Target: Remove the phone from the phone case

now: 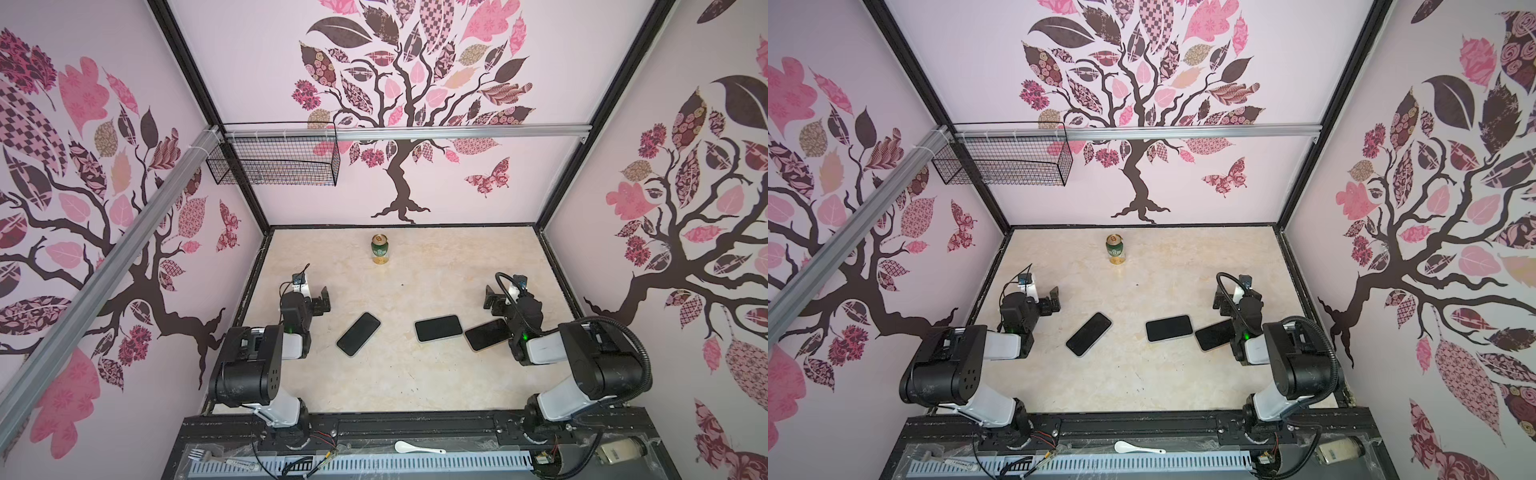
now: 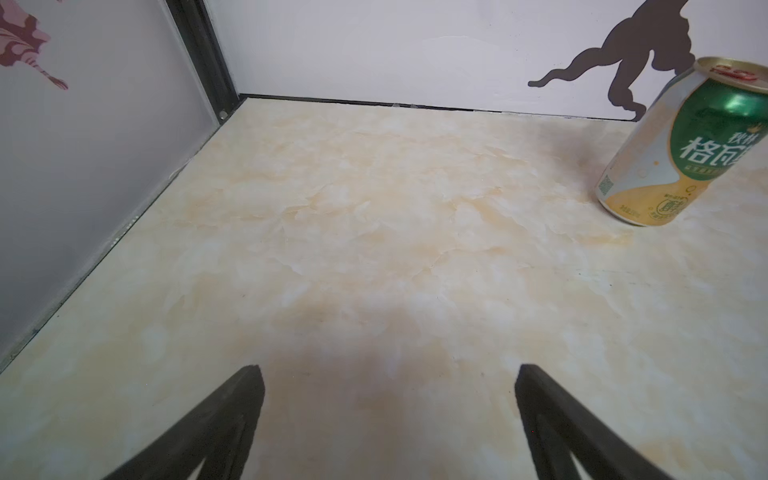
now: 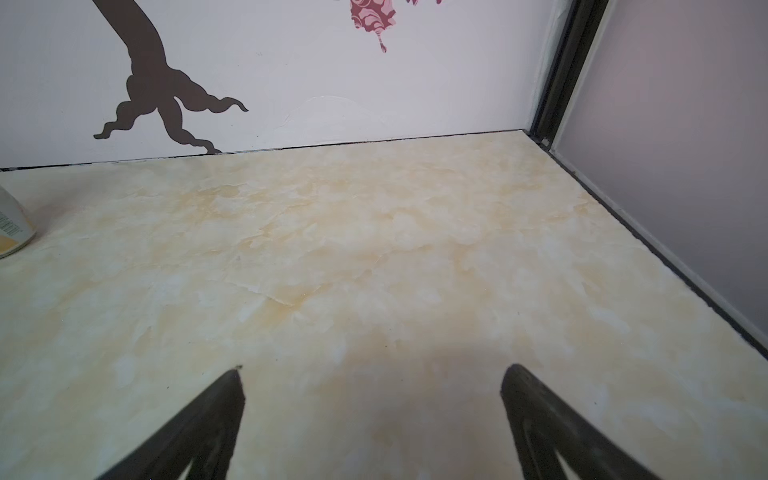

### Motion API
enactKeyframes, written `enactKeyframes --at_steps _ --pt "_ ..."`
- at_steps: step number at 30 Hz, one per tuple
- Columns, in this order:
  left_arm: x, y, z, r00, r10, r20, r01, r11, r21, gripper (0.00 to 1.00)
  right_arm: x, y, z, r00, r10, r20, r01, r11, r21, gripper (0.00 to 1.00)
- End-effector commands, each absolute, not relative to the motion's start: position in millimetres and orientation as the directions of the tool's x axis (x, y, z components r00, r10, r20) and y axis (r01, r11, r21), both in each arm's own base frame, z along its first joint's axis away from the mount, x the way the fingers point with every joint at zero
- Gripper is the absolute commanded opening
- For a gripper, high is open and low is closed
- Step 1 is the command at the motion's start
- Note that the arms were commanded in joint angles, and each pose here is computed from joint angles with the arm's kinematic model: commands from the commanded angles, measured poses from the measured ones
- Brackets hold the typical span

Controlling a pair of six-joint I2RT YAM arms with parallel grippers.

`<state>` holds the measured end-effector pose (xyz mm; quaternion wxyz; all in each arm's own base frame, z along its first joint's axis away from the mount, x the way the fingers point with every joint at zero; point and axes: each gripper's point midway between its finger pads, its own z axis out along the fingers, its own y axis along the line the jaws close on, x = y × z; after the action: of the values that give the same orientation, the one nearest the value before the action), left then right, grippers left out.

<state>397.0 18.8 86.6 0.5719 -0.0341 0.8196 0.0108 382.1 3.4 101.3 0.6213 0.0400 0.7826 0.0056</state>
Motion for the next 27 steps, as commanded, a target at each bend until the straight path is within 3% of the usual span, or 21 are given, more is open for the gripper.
enactKeyframes --at_steps 1,27 --pt "402.7 19.3 100.8 -0.304 -0.044 -0.952 -0.067 0.997 -0.024 0.98 386.6 2.2 111.7 -0.190 0.077 -0.979 0.055 0.996 0.068 0.99" --pt "401.4 18.1 101.3 -0.299 -0.034 -0.954 -0.057 0.998 -0.018 0.98 386.2 2.5 111.8 -0.191 0.075 -0.979 0.051 0.997 0.066 1.00"
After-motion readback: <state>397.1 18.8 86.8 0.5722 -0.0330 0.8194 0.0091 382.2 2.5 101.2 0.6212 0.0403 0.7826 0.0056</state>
